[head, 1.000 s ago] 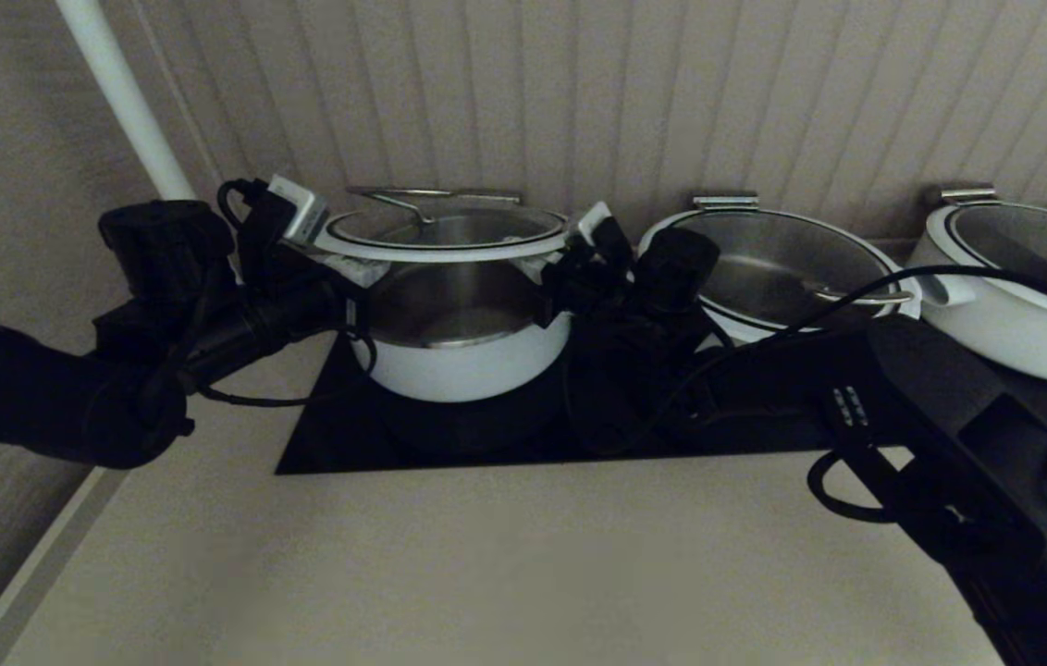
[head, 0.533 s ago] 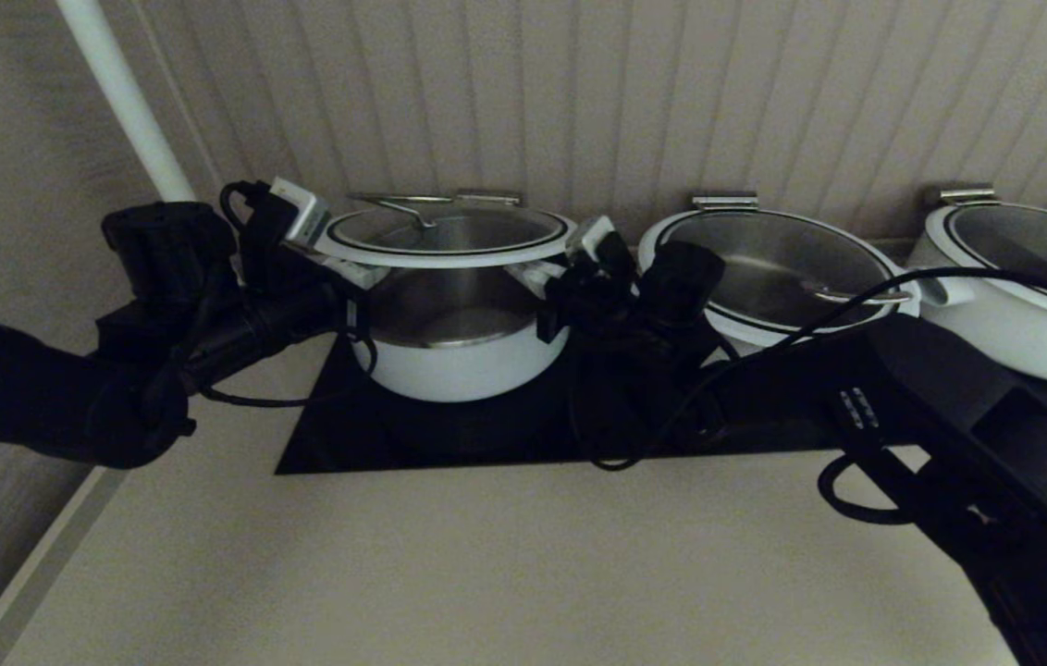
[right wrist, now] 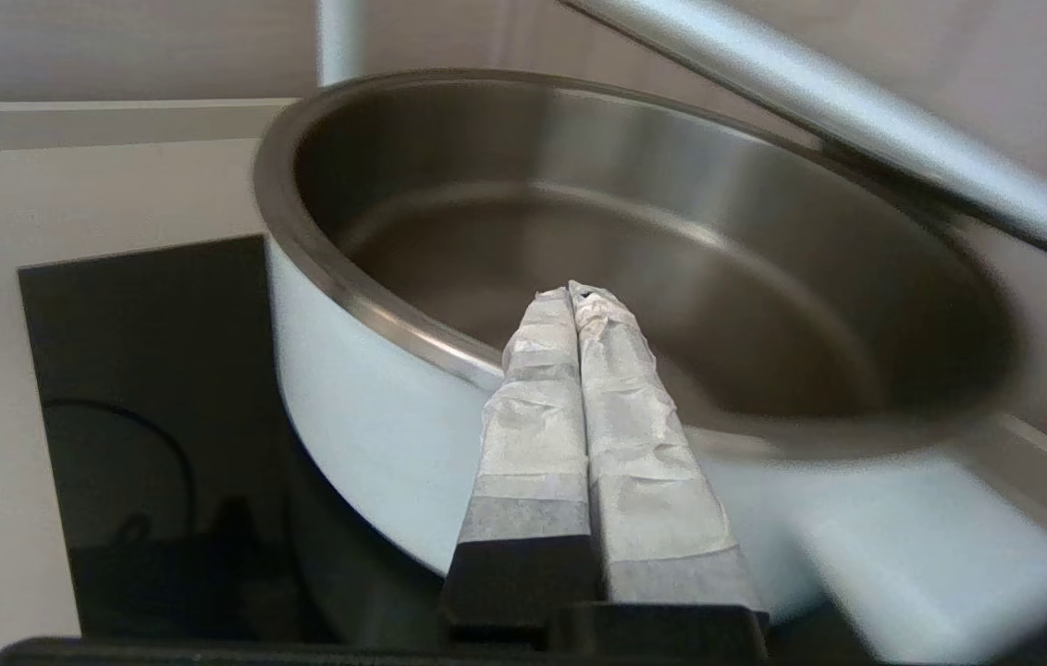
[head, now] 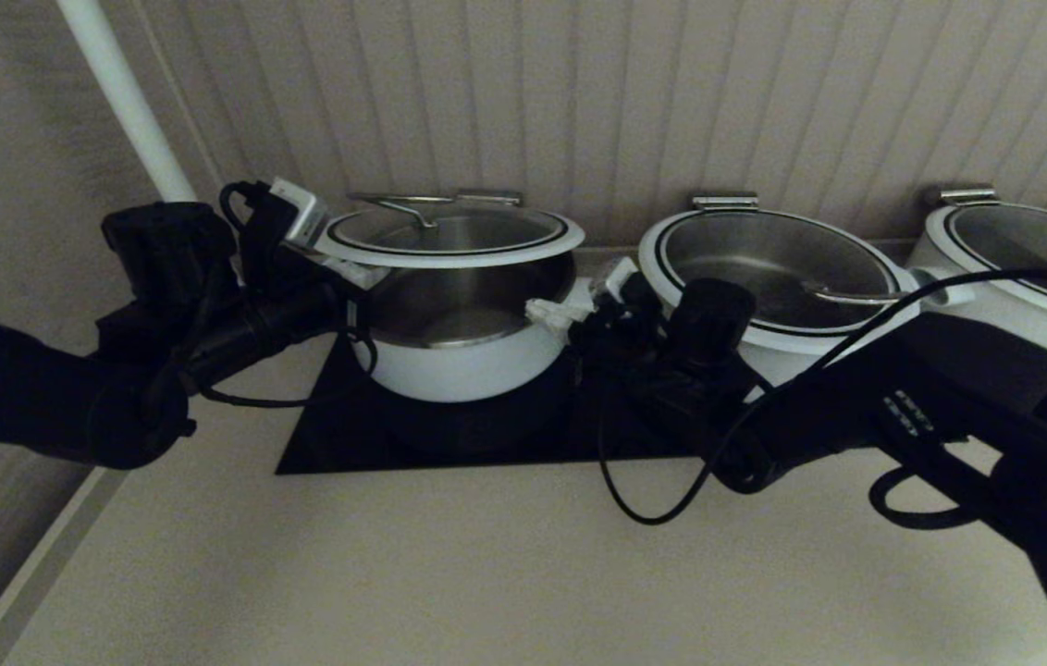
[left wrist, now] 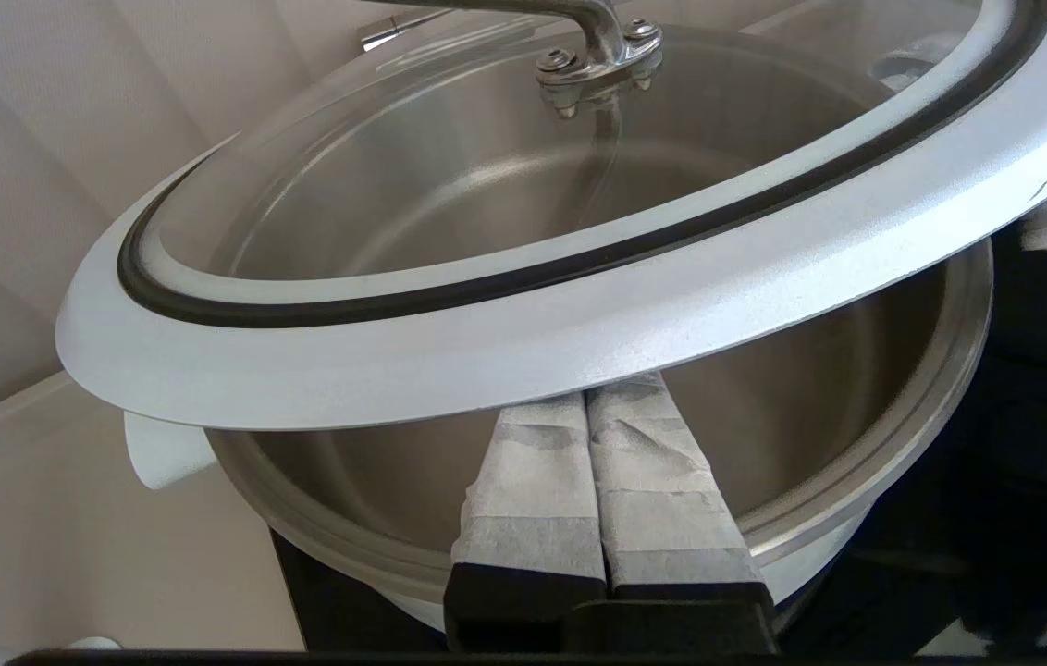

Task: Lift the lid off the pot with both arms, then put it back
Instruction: Open the pot lid completely

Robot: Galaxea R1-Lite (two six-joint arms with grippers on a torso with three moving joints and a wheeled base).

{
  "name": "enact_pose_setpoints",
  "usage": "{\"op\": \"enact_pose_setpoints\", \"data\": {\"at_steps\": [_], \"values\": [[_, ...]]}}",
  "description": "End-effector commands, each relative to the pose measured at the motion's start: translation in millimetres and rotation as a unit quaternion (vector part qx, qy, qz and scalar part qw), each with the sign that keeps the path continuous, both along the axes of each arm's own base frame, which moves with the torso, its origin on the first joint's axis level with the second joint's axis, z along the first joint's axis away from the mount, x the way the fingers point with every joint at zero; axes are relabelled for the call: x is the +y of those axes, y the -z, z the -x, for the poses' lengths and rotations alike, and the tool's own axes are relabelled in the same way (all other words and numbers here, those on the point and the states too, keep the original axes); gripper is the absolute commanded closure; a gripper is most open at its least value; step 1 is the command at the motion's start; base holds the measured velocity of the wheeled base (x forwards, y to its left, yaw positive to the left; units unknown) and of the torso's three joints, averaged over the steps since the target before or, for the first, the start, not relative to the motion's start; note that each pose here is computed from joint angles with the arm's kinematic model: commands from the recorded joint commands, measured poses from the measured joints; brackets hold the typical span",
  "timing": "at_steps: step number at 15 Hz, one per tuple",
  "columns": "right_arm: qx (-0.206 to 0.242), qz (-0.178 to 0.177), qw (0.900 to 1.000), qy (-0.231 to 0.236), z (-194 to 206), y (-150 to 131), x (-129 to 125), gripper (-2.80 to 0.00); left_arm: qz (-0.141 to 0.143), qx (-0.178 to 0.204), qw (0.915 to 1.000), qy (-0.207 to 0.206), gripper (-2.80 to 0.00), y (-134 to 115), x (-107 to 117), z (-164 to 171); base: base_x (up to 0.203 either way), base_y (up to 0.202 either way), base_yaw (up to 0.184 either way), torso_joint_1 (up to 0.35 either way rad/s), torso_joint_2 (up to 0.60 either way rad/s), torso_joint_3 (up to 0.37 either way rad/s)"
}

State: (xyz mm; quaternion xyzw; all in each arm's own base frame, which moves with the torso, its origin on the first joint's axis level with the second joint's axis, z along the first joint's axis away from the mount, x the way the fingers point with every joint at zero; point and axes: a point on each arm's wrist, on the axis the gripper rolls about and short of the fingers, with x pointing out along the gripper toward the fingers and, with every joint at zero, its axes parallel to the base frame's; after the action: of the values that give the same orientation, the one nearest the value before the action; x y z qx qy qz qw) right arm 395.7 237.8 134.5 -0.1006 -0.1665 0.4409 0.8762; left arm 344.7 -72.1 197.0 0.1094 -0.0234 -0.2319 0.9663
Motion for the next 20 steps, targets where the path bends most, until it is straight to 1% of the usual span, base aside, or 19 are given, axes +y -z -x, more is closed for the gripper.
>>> {"op": "enact_pose_setpoints", "data": {"at_steps": [1,7,11,13,15,18,20], "values": [[-0.013,-0.006,1.0,0.009,10.2,-18.3,-16.6,0.0,0.0,-0.005,1.0,0.001,0.0,-1.8,0.1,1.2,0.0,0.0,0.0,0.0,0.0,0.0],[-0.007,-0.005,1.0,0.026,41.2,-39.6,-49.4,0.0,0.0,-0.006,1.0,0.001,0.0,-2.7,0.2,1.4,0.0,0.0,0.0,0.0,0.0,0.0],[0.019,0.007,0.999,0.045,80.8,-45.9,-81.9,0.0,0.0,-0.005,1.0,0.001,0.0,-1.9,0.2,1.6,0.0,0.0,0.0,0.0,0.0,0.0],[0.028,0.005,0.997,0.076,104.4,-51.8,-97.3,0.0,0.0,-0.006,1.0,0.001,0.0,-2.4,0.3,1.9,0.0,0.0,0.0,0.0,0.0,0.0],[0.041,0.002,0.992,0.121,127.0,-53.3,-110.4,0.0,0.0,-0.006,1.0,0.001,0.0,-2.5,0.3,2.4,0.0,0.0,0.0,0.0,0.0,0.0],[0.063,0.003,0.98,0.186,158.7,-49.6,-128.0,0.0,0.0,-0.005,1.0,0.001,0.0,-2.2,0.5,2.9,0.0,0.0,0.0,0.0,0.0,0.0],[0.074,0.004,0.972,0.221,177.3,-45.9,-138.0,0.0,0.0,-0.005,1.0,0.0,0.0,-2.2,0.5,2.9,0.0,0.0,0.0,0.0,0.0,0.0]]}}
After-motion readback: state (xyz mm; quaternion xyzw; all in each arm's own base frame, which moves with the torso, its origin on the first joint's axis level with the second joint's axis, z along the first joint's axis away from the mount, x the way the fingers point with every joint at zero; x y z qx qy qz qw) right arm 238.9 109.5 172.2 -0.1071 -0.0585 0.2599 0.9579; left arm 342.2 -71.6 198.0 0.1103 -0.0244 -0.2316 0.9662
